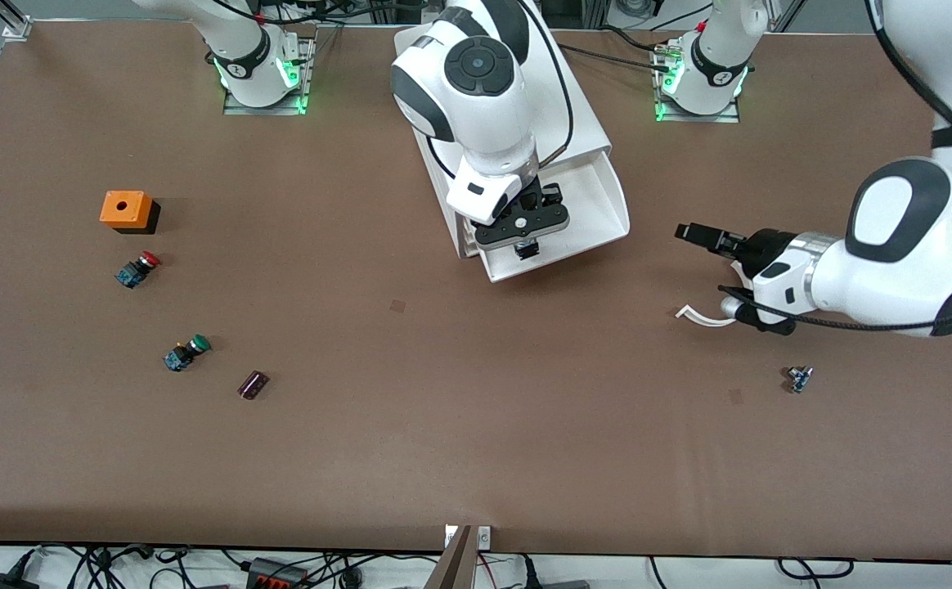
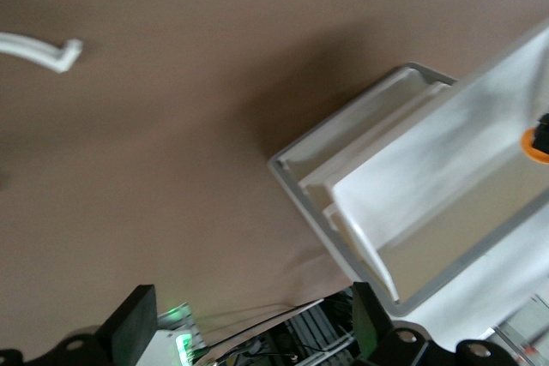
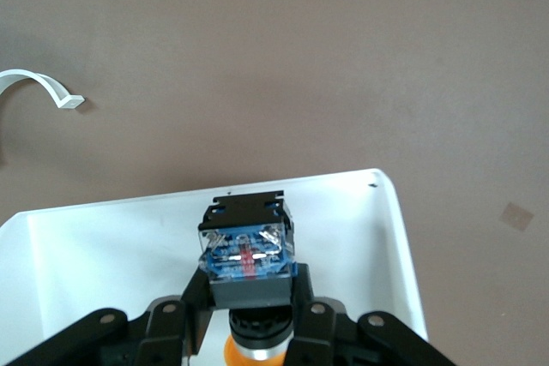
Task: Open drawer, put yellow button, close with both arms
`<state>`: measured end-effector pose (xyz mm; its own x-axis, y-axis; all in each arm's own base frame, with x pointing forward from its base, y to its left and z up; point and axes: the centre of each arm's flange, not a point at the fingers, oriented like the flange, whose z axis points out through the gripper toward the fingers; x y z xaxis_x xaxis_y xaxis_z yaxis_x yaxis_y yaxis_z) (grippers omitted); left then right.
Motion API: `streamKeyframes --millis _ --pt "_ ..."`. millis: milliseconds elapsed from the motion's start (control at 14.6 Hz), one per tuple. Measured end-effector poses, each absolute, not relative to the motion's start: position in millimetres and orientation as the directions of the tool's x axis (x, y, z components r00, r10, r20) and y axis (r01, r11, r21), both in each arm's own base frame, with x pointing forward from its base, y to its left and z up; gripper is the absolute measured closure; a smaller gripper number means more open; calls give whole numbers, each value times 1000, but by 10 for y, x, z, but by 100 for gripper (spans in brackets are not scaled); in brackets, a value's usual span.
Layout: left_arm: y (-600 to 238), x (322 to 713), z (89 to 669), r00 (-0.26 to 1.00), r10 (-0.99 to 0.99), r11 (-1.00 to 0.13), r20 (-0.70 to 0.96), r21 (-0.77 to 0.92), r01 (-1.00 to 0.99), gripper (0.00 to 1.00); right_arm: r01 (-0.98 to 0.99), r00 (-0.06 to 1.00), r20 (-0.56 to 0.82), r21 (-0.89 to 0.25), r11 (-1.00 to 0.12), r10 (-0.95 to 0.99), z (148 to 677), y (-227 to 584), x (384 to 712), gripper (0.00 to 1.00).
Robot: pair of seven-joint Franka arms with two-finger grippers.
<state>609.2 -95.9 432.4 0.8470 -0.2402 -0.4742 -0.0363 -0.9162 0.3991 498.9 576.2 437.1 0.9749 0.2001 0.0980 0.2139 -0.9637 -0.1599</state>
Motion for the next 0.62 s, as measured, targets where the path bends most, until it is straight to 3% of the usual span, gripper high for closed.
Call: streamKeyframes --millis 274,616 --pt "-743 5997 4858 846 -187 -968 -499 239 -73 0 185 982 79 -160 -970 174 4308 5930 4800 59" --pt "-504 6120 5111 877 -141 -980 -458 188 -60 0 186 982 58 -145 -972 179 4155 6009 4718 59"
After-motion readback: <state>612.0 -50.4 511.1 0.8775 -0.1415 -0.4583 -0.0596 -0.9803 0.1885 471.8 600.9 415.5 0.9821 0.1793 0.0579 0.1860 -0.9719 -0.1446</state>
